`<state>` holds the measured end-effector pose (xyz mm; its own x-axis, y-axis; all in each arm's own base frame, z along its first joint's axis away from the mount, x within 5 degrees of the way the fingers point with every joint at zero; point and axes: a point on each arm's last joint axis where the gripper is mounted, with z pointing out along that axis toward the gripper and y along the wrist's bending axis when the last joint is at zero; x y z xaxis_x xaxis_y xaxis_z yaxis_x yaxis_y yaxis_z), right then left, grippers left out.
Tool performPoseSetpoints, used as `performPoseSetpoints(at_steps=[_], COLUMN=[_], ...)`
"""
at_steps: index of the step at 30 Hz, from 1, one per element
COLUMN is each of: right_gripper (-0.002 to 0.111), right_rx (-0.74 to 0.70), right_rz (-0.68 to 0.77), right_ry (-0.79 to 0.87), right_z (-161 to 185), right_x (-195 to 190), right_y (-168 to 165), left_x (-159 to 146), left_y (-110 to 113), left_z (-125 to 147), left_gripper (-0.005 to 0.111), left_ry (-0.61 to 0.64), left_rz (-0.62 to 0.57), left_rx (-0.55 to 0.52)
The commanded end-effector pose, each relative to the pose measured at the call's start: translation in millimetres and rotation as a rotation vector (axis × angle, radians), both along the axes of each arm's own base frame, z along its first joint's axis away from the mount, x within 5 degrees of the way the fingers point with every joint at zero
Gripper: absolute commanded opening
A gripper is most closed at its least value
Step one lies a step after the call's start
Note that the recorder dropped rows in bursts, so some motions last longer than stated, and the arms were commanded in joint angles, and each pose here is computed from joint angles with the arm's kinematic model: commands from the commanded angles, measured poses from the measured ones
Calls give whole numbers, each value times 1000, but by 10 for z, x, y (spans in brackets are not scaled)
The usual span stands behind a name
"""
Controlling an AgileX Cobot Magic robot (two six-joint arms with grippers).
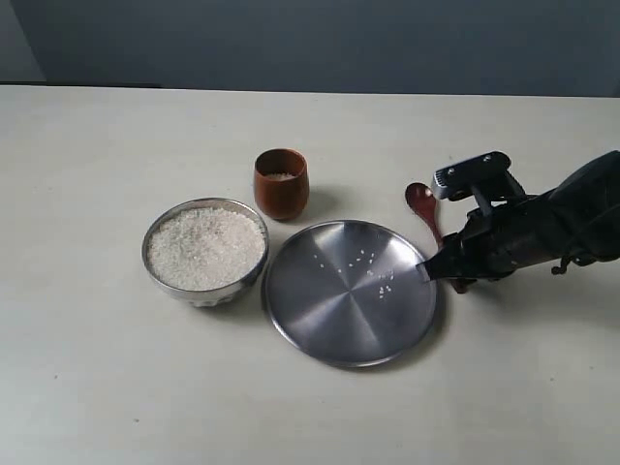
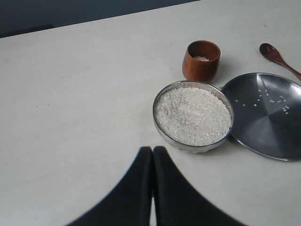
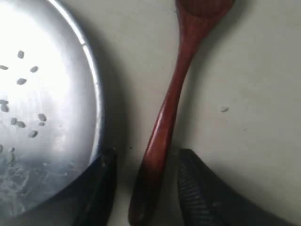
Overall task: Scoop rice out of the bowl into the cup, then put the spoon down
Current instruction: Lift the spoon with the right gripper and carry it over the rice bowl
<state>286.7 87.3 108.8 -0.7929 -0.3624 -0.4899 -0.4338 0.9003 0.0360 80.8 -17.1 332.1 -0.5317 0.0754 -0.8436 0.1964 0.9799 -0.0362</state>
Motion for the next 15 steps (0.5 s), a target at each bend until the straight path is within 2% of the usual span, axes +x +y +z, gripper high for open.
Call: performPoseSetpoints(at_steps=[1, 2, 3, 5, 10, 11, 12, 13, 15], right_gripper=[35, 30, 20, 14, 14, 15, 20, 32, 40], right_rx=[-10, -6, -5, -3, -2, -2, -2, -2, -2], right_rz=[0, 3, 4, 2, 0, 2, 2, 2, 2], right_ry=[-18, -14, -11, -9, -9, -9, -9, -9, -9], right_z=[16, 15, 8, 8, 9, 8, 8, 8, 8], right_x=[27, 24, 22, 21, 22, 21, 21, 21, 21], right_y=[1, 5, 6, 8, 8, 8, 8, 8, 8], left_x=[11, 11, 11, 11, 11, 11, 11, 11, 11], left_y=[3, 3, 3, 3, 3, 3, 3, 3, 3], left_z=[18, 18, 18, 18, 18, 18, 18, 18, 18], left_gripper=[0, 0, 0, 0, 0, 0, 0, 0, 0], left_ry=[-14, -14, -14, -14, -14, -14, -14, -14, -14], left_rz=[2, 2, 2, 2, 2, 2, 2, 2, 2], left_rx=[3, 3, 3, 3, 3, 3, 3, 3, 3])
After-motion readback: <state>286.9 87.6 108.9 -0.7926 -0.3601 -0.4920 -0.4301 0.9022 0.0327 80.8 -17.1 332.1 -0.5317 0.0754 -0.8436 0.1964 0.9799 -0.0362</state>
